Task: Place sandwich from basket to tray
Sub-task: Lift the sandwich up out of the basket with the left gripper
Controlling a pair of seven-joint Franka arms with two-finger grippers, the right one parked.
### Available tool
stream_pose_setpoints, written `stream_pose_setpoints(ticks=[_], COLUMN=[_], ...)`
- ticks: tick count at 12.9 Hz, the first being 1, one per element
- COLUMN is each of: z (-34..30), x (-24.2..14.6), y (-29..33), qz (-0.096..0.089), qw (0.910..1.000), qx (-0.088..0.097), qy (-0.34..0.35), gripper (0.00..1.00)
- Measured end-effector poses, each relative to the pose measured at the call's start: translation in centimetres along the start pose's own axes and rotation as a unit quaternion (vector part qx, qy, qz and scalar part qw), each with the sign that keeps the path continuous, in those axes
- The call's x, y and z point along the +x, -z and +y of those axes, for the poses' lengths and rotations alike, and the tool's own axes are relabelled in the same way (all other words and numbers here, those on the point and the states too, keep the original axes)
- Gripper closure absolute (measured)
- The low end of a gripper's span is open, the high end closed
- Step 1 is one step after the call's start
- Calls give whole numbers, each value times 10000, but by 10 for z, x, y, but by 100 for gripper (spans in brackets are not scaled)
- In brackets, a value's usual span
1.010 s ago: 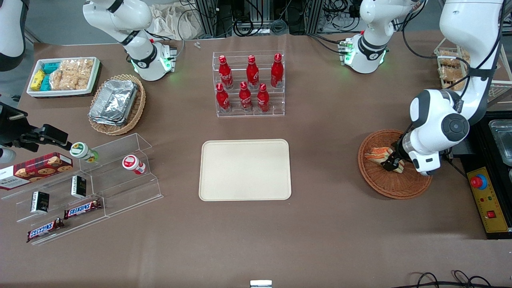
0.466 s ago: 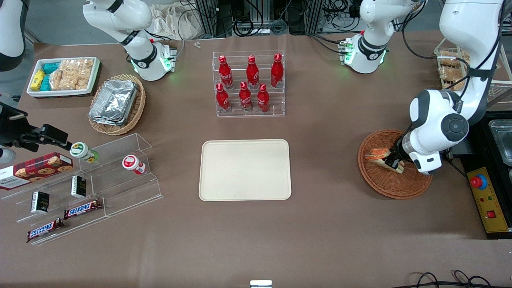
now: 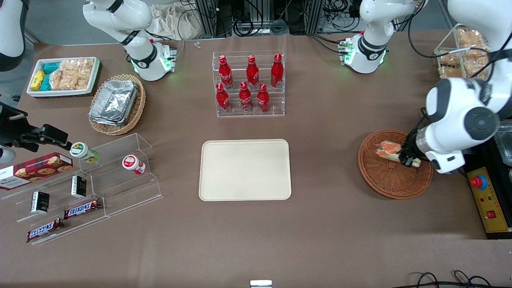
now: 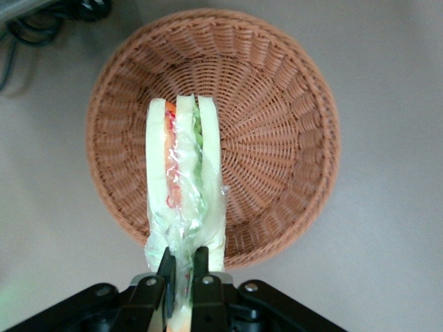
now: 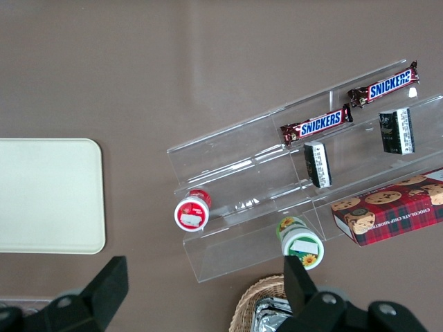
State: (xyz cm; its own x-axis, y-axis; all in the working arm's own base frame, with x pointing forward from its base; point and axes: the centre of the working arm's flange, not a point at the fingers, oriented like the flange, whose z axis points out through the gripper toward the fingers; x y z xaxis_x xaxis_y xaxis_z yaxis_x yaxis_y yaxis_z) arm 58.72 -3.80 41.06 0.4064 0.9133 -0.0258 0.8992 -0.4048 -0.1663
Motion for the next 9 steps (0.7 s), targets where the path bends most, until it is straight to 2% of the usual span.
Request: stream_pose_setpoints(ticks=[3, 5, 7, 9], z=[4, 2, 2, 9], x=[-23, -38, -50, -76], y=[69, 101, 119, 123], qz=[13, -71, -217, -243], qw=[9997, 9973, 9882, 9709], qx=[64, 62, -31, -81], qy=[-239, -731, -1515, -2382], gripper=[90, 90, 90, 90])
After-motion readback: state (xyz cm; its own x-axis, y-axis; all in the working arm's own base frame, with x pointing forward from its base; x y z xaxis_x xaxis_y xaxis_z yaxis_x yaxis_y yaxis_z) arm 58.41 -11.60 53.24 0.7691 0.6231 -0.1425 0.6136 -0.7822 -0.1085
